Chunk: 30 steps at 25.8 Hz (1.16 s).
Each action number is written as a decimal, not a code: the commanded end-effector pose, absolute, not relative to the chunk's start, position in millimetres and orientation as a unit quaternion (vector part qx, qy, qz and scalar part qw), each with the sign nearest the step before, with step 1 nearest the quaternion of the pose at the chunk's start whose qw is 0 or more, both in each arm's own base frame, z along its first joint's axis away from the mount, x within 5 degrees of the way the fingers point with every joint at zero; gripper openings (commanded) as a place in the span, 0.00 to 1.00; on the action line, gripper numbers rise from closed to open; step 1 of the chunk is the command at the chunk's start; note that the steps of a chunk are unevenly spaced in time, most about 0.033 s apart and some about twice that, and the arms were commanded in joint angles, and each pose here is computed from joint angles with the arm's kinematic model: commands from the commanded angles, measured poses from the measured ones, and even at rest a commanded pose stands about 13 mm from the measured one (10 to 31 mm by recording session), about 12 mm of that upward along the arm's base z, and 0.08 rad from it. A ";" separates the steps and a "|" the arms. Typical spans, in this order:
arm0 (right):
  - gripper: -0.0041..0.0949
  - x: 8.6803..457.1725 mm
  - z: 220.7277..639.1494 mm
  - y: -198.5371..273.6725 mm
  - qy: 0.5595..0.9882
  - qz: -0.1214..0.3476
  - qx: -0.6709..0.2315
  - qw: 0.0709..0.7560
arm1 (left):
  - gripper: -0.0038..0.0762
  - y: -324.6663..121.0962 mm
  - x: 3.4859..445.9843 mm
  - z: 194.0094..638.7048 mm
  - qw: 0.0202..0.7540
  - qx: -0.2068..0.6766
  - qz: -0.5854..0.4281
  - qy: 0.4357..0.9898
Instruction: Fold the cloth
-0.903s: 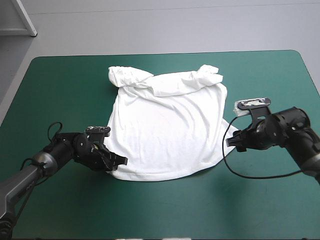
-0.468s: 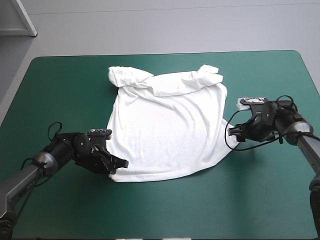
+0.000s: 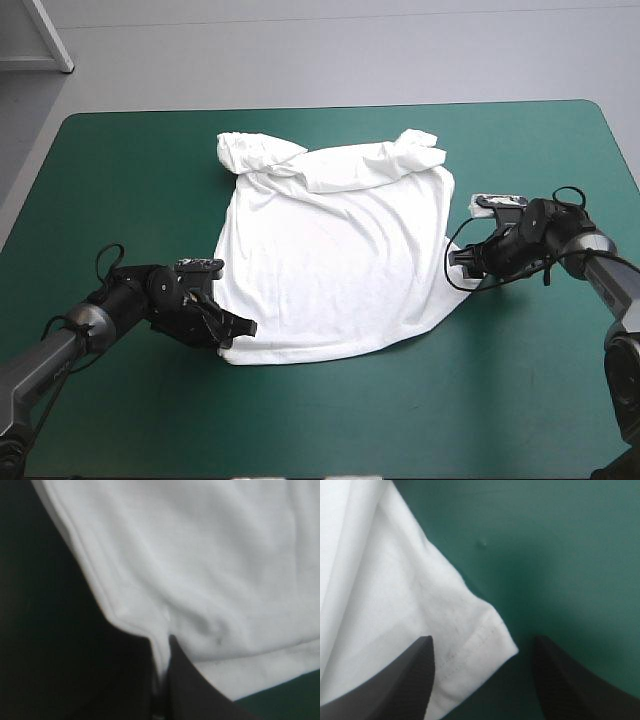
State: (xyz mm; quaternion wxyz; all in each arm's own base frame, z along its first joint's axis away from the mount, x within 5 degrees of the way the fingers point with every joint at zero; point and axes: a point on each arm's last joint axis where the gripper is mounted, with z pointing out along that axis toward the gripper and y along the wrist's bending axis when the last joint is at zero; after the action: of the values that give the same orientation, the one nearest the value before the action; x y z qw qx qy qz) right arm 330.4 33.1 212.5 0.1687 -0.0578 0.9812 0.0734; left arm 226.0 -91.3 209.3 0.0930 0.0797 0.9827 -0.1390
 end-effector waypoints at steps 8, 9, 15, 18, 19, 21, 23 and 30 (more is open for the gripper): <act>0.02 340.0 229.9 37.7 0.972 0.087 -0.067 0.207 | 0.04 -94.9 230.7 225.9 0.142 0.071 -0.156 0.975; 0.02 339.7 239.4 38.1 0.971 0.089 -0.069 0.212 | 0.04 -94.2 232.0 231.6 0.153 0.075 -0.155 0.973; 0.02 321.1 331.5 38.9 0.946 0.101 -0.072 0.300 | 0.04 -90.1 237.1 301.1 0.255 0.083 -0.146 0.952; 0.02 301.5 388.4 38.4 0.922 0.107 -0.071 0.365 | 0.04 -85.5 235.1 355.5 0.319 0.098 -0.133 0.933; 0.02 293.0 409.6 37.9 0.910 0.110 -0.067 0.393 | 0.04 -83.6 233.3 376.5 0.342 0.103 -0.128 0.925; 0.02 275.8 449.4 36.9 0.884 0.116 -0.059 0.449 | 0.04 -79.1 228.4 420.5 0.391 0.111 -0.117 0.906; 0.02 242.3 507.0 35.1 0.834 0.125 -0.057 0.534 | 0.04 -71.5 215.0 482.2 0.468 0.119 -0.105 0.869; 0.02 128.5 639.5 28.4 0.668 0.123 -0.081 0.730 | 0.04 -29.9 121.4 633.0 0.710 0.108 -0.046 0.694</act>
State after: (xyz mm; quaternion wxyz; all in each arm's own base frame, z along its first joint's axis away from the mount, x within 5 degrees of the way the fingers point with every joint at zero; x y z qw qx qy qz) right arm 163.1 30.7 610.2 0.6699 -0.0793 0.7282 0.1211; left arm 157.8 -44.5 597.8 0.6314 0.1209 0.7635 -0.0621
